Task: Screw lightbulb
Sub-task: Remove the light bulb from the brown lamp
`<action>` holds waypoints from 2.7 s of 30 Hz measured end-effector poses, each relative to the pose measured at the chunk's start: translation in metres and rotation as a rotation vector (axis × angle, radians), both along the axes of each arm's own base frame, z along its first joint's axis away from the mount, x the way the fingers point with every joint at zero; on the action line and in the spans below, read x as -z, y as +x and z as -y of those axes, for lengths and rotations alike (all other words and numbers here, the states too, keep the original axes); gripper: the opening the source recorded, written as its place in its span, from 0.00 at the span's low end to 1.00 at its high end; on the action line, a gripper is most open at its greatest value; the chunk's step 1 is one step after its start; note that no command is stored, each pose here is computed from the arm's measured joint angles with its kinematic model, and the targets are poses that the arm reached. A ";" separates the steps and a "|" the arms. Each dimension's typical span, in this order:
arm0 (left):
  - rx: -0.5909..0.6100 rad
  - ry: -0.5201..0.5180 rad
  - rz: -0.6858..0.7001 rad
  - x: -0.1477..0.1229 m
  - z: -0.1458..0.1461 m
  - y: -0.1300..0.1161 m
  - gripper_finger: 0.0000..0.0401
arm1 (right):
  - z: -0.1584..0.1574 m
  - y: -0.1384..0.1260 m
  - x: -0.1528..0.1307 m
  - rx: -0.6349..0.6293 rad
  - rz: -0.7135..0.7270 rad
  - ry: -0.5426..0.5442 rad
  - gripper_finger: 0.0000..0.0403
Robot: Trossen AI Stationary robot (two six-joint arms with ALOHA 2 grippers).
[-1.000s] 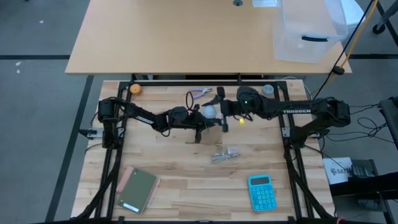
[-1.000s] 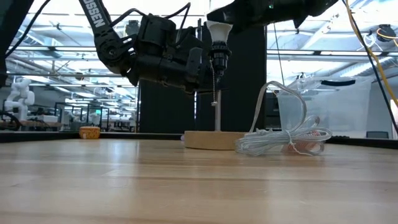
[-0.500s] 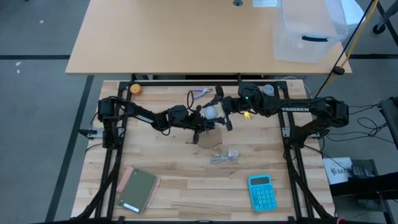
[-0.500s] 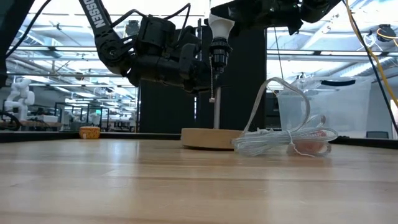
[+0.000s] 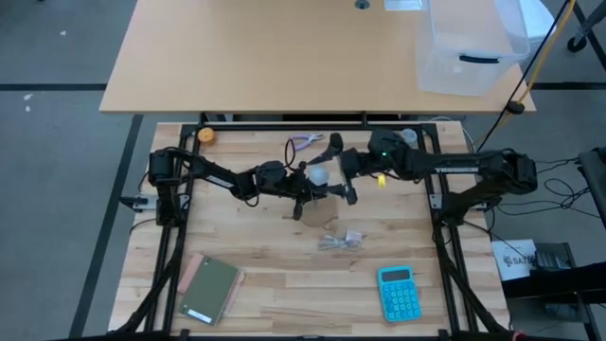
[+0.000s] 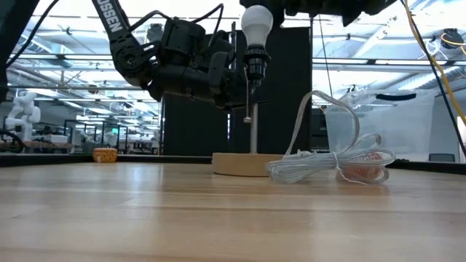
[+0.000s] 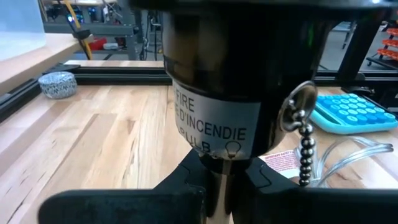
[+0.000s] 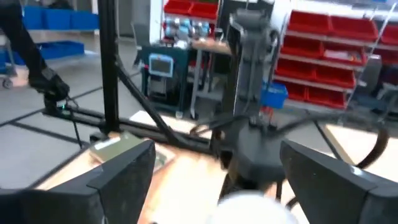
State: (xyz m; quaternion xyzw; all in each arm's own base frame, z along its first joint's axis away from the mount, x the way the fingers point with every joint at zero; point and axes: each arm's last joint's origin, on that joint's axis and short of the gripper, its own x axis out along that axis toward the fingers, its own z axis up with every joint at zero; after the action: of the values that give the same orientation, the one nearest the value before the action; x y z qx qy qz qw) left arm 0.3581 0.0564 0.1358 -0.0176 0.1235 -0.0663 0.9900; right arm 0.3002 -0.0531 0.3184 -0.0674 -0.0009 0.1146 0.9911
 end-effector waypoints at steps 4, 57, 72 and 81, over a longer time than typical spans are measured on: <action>-0.016 -0.008 -0.003 0.000 0.000 0.000 0.08 | -0.012 -0.012 -0.013 0.104 0.004 0.009 0.86; -0.101 -0.017 -0.006 0.000 -0.003 0.000 0.08 | -0.109 0.030 0.042 1.002 0.024 0.020 0.60; -0.106 -0.010 -0.006 0.000 -0.002 0.000 0.08 | -0.086 0.026 0.032 0.799 -0.049 -0.089 0.53; -0.095 -0.012 -0.006 0.000 -0.002 0.001 0.08 | -0.055 0.011 0.020 0.621 -0.133 -0.110 0.59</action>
State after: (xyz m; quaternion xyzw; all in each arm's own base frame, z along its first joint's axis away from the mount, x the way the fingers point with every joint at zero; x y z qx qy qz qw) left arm 0.3589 0.0579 0.1363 -0.0297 0.1253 -0.0198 0.9915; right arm 0.3114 0.0022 0.2980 -0.1104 0.0910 -0.1895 0.9714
